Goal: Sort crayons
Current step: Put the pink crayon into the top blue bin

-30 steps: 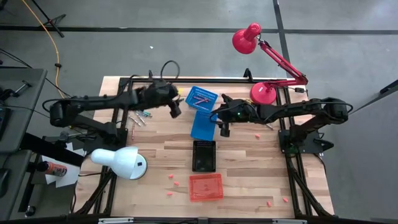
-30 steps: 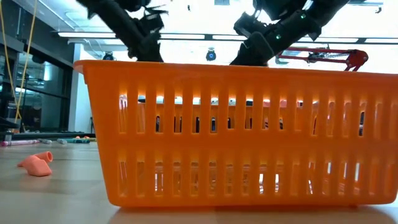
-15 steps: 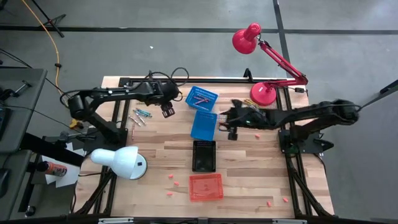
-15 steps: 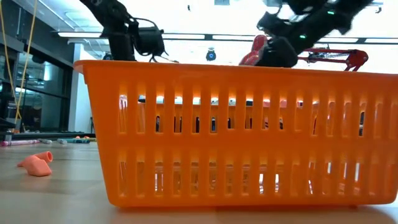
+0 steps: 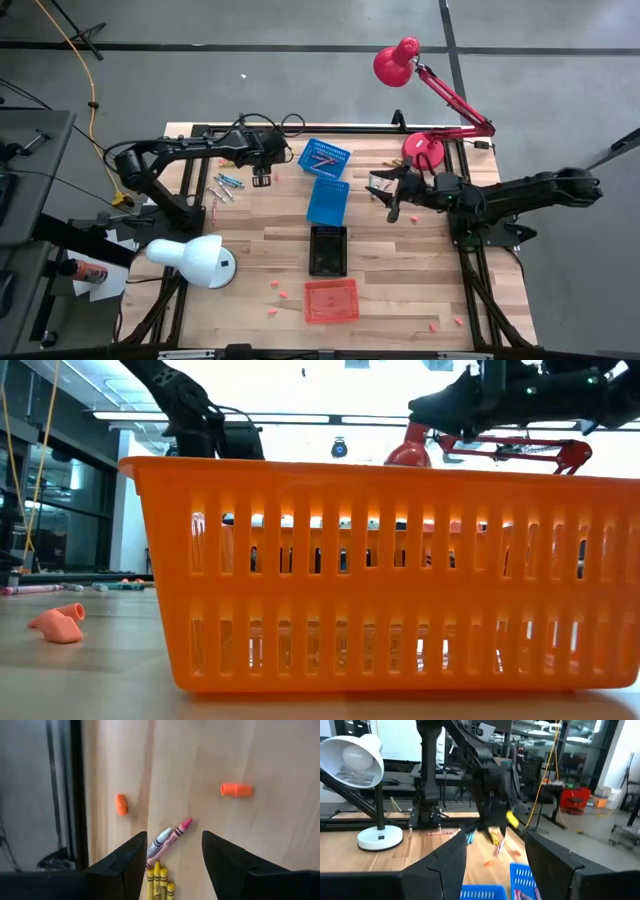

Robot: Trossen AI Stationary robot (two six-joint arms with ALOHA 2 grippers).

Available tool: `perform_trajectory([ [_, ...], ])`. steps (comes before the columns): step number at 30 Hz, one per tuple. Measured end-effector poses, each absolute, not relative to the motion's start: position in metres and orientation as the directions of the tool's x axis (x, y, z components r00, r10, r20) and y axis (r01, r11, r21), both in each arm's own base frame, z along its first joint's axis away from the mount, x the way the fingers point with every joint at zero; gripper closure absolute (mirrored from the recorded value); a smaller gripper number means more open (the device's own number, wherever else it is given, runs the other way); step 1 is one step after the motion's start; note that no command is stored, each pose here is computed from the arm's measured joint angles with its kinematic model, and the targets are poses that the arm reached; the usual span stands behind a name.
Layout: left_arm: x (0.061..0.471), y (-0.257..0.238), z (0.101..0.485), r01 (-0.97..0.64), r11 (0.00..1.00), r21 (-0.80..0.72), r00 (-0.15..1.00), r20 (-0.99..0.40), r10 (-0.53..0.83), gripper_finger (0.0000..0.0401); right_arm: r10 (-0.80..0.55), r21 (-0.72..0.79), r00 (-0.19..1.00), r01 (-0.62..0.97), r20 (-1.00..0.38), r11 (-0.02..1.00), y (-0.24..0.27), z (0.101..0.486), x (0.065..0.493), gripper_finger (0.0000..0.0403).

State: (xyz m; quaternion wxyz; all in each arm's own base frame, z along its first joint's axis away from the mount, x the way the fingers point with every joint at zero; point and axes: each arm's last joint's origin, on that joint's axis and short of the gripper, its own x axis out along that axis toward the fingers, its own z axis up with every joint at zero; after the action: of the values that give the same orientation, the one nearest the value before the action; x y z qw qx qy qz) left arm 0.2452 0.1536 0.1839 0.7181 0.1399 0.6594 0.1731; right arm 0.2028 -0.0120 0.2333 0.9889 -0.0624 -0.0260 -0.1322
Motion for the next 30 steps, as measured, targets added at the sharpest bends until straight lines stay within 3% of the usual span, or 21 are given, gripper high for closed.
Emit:
perform_trajectory([
  [12, 0.249, 0.169, 0.133, 0.207, 0.9, 0.383, -0.123, -0.903, 0.412, 0.0223, -0.259, -0.17, 0.961, 0.271, 0.093, 0.947, -0.012, 0.25, 0.211, 0.0206],
  [30, 0.249, 0.17, 0.132, 0.366, 0.881, 0.301, -0.077, -0.933, 0.351, 0.03, -0.261, -0.181, 0.965, 0.264, 0.042, 0.947, -0.013, 0.245, 0.212, 0.0206],
])
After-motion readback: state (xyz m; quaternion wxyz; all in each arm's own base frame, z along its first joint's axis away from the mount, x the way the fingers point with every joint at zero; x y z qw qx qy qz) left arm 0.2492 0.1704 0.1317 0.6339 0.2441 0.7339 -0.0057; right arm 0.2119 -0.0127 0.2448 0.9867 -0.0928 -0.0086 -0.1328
